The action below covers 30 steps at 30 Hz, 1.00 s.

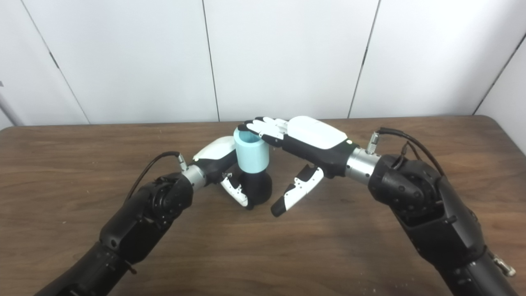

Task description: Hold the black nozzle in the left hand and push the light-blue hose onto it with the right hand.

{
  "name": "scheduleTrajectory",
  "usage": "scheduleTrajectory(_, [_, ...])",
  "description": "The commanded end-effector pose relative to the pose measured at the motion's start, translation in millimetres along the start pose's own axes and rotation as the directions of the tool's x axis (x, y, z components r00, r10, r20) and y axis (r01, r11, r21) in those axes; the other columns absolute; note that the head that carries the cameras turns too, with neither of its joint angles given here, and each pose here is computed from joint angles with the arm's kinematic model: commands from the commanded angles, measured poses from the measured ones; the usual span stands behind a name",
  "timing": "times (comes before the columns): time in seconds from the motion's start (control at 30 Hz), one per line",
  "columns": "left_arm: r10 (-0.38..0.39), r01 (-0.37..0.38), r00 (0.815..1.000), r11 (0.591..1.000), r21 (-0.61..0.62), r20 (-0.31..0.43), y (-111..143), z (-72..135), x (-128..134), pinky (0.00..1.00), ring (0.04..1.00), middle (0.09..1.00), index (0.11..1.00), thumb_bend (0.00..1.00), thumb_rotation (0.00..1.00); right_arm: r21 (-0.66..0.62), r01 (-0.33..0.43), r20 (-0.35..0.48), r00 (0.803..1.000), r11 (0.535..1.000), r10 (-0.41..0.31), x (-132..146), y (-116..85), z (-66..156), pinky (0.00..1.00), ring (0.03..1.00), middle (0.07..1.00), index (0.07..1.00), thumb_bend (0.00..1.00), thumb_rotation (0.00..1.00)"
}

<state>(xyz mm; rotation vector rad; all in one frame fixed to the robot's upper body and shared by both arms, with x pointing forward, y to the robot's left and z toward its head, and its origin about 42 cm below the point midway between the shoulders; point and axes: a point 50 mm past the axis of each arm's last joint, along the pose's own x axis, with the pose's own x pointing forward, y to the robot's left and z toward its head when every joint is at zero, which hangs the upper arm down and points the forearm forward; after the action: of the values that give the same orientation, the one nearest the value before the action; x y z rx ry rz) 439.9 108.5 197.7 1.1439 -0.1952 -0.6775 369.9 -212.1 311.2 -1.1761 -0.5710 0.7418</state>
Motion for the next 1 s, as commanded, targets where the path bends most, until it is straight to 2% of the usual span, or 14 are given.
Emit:
scheduleTrajectory(0.0, [-0.148,0.147,0.987,0.989,-0.01,-0.071,-34,-15,-5,0.84,0.635,0.524,0.459,0.52,0.0,-0.15,-0.004,0.086,0.996,0.989,0.017,6,-21,15,1.0,1.0,1.0,1.0,0.84,0.75])
scheduleTrajectory(0.27, [-0.15,0.15,0.986,0.989,-0.001,-0.071,-35,-16,-5,0.83,0.623,0.519,0.464,0.52,0.0,-0.244,-0.084,0.059,0.993,0.966,0.101,9,-21,16,1.0,1.0,1.0,0.989,0.81,0.74])
scheduleTrajectory(0.4, [-0.157,0.157,0.985,0.988,-0.003,-0.074,-34,-17,-6,0.83,0.626,0.525,0.46,0.52,0.0,-0.418,-0.16,0.021,0.982,0.894,0.186,12,-17,16,1.0,1.0,1.0,0.963,0.81,0.73])
scheduleTrajectory(0.53, [-0.162,0.162,0.984,0.987,-0.005,-0.076,-33,-17,-6,0.83,0.633,0.53,0.457,0.52,0.0,-0.491,-0.227,-0.013,0.967,0.841,0.253,14,-13,14,1.0,1.0,0.994,0.945,0.81,0.74])
scheduleTrajectory(0.73, [-0.162,0.162,0.984,0.987,-0.008,-0.075,-33,-16,-6,0.83,0.631,0.529,0.457,0.52,0.0,-0.482,-0.267,-0.028,0.957,0.834,0.29,15,-6,10,1.0,1.0,0.999,0.95,0.82,0.76])
scheduleTrajectory(0.97, [-0.162,0.161,0.984,0.987,-0.017,-0.074,-32,-17,-7,0.84,0.641,0.531,0.456,0.52,0.0,-0.454,-0.294,-0.083,0.954,0.841,0.289,6,-4,2,0.99,1.0,1.0,0.953,0.81,0.77])
